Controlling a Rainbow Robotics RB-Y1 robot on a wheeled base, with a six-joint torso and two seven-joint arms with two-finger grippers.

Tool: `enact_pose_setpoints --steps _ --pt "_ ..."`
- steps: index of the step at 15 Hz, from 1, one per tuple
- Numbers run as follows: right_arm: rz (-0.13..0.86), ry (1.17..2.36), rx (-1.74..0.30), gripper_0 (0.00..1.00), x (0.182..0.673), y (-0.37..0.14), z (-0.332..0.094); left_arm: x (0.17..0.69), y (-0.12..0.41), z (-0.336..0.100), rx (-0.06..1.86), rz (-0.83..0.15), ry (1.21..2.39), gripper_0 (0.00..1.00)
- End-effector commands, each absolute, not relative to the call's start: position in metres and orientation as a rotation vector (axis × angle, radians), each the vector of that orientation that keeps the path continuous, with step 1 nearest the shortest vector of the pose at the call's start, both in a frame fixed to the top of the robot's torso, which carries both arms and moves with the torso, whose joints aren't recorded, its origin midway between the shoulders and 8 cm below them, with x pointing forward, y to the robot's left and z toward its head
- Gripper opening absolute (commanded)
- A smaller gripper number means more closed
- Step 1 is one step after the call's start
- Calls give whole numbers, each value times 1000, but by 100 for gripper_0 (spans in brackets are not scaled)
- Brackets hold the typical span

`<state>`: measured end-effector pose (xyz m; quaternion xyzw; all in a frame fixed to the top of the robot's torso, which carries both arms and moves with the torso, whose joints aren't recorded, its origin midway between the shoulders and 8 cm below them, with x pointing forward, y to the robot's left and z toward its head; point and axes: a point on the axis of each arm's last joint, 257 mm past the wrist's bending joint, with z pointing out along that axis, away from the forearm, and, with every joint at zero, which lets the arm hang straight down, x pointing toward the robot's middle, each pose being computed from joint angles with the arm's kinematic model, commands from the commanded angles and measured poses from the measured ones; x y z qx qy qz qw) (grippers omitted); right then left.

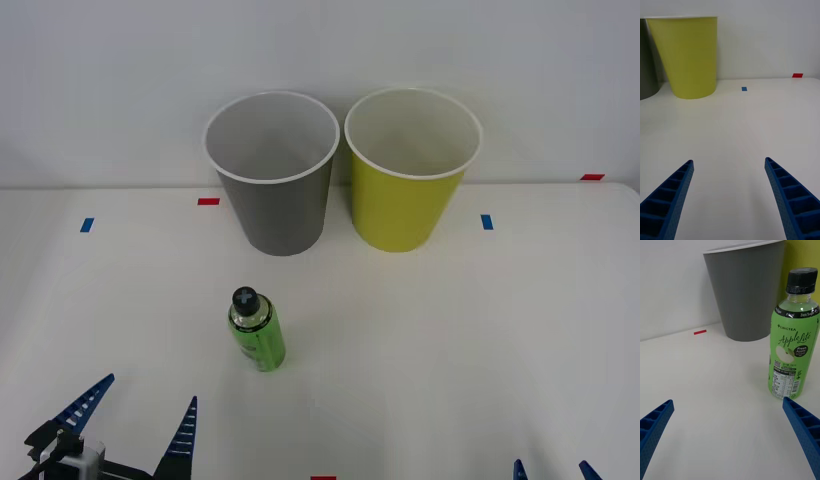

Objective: Put cans in the gray bin and PET bottles in the light green bin.

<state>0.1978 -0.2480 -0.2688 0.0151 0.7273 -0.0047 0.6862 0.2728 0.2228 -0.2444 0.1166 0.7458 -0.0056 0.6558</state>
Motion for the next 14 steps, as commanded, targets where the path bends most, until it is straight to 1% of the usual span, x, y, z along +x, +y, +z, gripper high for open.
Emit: enact_pose_setpoints --steps 1,14 --pt "-10 1629 34 65 198 -248 -269 273 223 -244 264 -13 1690 100" --pt "-10 1629 34 65 198 -248 -269 273 223 -244 264 -13 1690 100"
